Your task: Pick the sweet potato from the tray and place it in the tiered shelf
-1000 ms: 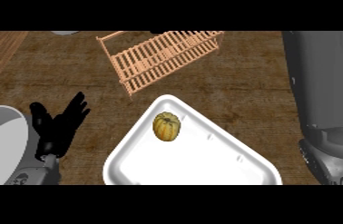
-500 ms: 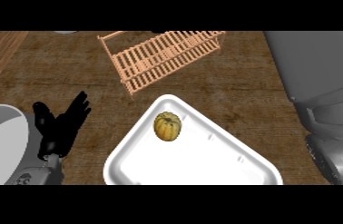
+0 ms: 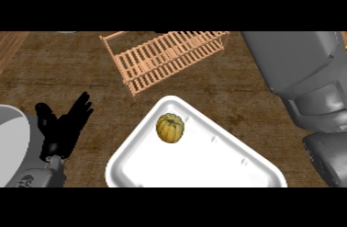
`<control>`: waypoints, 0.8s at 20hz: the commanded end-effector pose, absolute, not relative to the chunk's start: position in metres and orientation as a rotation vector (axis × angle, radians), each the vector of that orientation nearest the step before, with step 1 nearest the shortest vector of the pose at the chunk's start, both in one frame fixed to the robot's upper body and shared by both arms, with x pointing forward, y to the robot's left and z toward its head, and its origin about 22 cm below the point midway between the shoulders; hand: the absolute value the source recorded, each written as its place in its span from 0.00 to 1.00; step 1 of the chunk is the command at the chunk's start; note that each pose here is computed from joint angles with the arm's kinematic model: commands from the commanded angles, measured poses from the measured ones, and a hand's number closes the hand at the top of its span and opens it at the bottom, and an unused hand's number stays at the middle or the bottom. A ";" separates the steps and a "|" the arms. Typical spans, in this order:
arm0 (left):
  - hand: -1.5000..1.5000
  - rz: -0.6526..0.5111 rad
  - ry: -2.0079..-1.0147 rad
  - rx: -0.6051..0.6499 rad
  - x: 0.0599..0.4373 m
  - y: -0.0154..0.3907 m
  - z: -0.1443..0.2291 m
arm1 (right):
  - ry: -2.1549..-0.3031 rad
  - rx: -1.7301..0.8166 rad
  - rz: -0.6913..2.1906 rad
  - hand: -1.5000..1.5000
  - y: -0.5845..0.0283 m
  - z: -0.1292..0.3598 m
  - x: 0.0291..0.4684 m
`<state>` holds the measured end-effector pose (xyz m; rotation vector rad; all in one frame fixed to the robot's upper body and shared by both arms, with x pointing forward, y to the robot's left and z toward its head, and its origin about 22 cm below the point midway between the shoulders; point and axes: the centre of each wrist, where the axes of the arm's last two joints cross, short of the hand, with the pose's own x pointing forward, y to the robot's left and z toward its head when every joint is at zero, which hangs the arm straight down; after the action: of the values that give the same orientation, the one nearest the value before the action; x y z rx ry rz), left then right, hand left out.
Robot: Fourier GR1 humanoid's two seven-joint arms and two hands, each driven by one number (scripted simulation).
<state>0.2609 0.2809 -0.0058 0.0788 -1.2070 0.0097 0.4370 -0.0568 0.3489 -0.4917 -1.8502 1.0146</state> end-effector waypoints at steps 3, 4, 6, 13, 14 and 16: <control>0.50 0.013 -1.133 0.055 0.255 0.282 -0.027 | -1.898 -0.455 1.018 1.00 -0.055 0.348 0.446; 0.50 0.010 -1.130 0.065 0.267 0.279 -0.014 | -1.889 -0.455 1.016 1.00 -0.056 0.330 0.451; 0.50 0.028 -1.131 0.074 0.252 0.280 -0.020 | -1.902 -0.442 1.020 1.00 -0.067 0.335 0.455; 0.50 0.004 -1.125 0.065 0.248 0.298 -0.018 | -1.880 -0.540 1.149 1.00 -0.071 0.354 0.454; 0.50 0.005 -1.136 0.061 0.258 0.278 -0.020 | -1.878 -0.511 1.081 1.00 -0.073 0.348 0.458; 0.50 -0.010 -1.132 0.054 0.249 0.278 -0.025 | -1.879 -0.391 0.836 1.00 -0.069 0.341 0.459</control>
<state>0.2611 0.2819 -0.0061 0.0616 -1.2170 -0.0015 0.4563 -0.0661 0.3428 -0.4585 -1.8824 0.9970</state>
